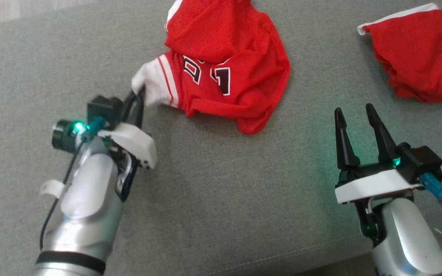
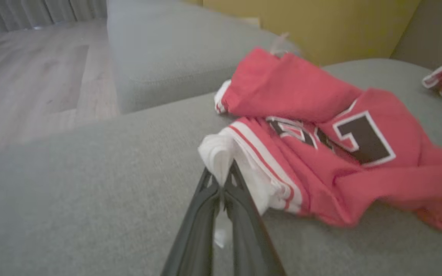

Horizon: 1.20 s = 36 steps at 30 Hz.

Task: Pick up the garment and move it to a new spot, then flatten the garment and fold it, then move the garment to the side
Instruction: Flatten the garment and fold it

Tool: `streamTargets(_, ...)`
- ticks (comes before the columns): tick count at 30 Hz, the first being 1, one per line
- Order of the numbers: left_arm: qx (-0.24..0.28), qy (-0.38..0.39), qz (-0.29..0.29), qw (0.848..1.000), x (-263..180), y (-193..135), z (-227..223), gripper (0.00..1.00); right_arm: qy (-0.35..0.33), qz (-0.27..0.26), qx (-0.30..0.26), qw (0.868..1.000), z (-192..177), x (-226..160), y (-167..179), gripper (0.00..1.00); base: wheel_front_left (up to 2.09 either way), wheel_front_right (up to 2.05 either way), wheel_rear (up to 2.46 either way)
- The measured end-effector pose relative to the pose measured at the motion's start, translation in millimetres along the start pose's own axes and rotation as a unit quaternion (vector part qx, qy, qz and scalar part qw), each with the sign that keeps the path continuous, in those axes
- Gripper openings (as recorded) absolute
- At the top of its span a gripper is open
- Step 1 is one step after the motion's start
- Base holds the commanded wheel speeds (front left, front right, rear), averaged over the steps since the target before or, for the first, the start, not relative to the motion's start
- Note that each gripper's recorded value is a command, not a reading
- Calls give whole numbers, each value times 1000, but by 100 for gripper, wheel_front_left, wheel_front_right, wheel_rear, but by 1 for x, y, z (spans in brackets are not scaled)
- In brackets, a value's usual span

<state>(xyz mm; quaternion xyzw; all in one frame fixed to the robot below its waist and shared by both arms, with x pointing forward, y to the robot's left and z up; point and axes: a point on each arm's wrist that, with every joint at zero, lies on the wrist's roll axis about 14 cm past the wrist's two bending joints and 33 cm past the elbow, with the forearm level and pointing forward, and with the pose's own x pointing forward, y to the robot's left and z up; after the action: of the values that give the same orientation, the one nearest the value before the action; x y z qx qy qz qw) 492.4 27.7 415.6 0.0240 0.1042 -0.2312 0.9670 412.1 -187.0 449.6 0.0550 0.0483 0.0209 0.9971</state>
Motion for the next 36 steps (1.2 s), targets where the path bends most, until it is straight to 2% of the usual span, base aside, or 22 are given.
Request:
streamTargets(5, -2, -76, 46, 996, -6, 23, 46, 0, -5, 6, 1, 1000, 4, 1, 4, 100, 0, 0, 0)
streamTargets(18, -3, -150, 165, 975, -65, 84, 83, 0, -15, 40, 5, 999, 11, 8, 28, 100, 0, 0, 0)
streamTargets(23, -1, -149, 212, 966, -94, 105, 77, 0, -13, 56, 6, 998, 11, 10, 40, 100, 0, 0, 0)
streamTargets(31, -17, -89, 230, 969, -129, 103, 30, 0, 2, 85, 6, 996, 7, 10, 61, 100, 0, 0, 0)
streamTargets(32, -20, -87, 232, 968, -131, 102, 28, 33, 2, 88, 6, 996, 7, 10, 63, 100, 0, 0, 0)
streamTargets(33, -22, -86, 235, 968, -133, 102, 27, 96, 3, 91, 5, 996, 7, 10, 65, 100, 0, 0, 0)
streamTargets(34, -24, -89, 237, 967, -134, 102, 29, 100, 4, 94, 5, 996, 7, 11, 67, 100, 0, 0, 0)
streamTargets(36, -24, -93, 239, 966, -135, 102, 31, 100, 5, 96, 5, 995, 7, 11, 69, 100, 0, 0, 0)
